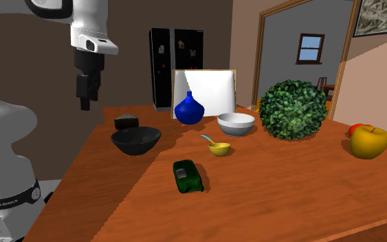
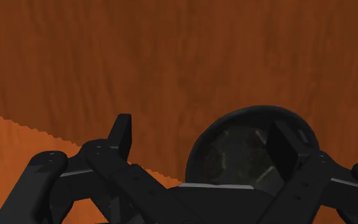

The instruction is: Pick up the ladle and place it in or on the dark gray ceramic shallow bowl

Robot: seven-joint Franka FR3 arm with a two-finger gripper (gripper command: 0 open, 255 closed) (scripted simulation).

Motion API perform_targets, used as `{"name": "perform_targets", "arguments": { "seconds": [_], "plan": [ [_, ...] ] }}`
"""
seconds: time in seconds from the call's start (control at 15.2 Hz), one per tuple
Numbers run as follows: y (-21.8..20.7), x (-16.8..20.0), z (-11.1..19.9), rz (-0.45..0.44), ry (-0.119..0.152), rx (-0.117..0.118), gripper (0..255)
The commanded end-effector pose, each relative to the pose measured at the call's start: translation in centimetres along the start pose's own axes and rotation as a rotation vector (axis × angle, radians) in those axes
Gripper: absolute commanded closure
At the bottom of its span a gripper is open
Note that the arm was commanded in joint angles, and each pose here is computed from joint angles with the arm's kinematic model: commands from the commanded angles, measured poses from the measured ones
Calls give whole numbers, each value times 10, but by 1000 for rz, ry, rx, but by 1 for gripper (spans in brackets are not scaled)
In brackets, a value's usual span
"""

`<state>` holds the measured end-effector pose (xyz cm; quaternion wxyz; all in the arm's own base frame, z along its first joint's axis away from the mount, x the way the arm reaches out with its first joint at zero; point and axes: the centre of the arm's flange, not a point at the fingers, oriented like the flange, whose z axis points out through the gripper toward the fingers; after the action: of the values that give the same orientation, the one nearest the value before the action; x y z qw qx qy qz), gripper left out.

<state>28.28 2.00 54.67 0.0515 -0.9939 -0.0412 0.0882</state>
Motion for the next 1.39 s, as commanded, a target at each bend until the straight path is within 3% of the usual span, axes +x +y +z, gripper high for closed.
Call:
{"name": "perform_targets", "arguments": {
  "seconds": [0.0, 1.32],
  "plan": [
    [0, 0, 0, 0, 0, 0, 0],
    [28, 256, 40, -45, 25, 11, 0]
  ]
}}
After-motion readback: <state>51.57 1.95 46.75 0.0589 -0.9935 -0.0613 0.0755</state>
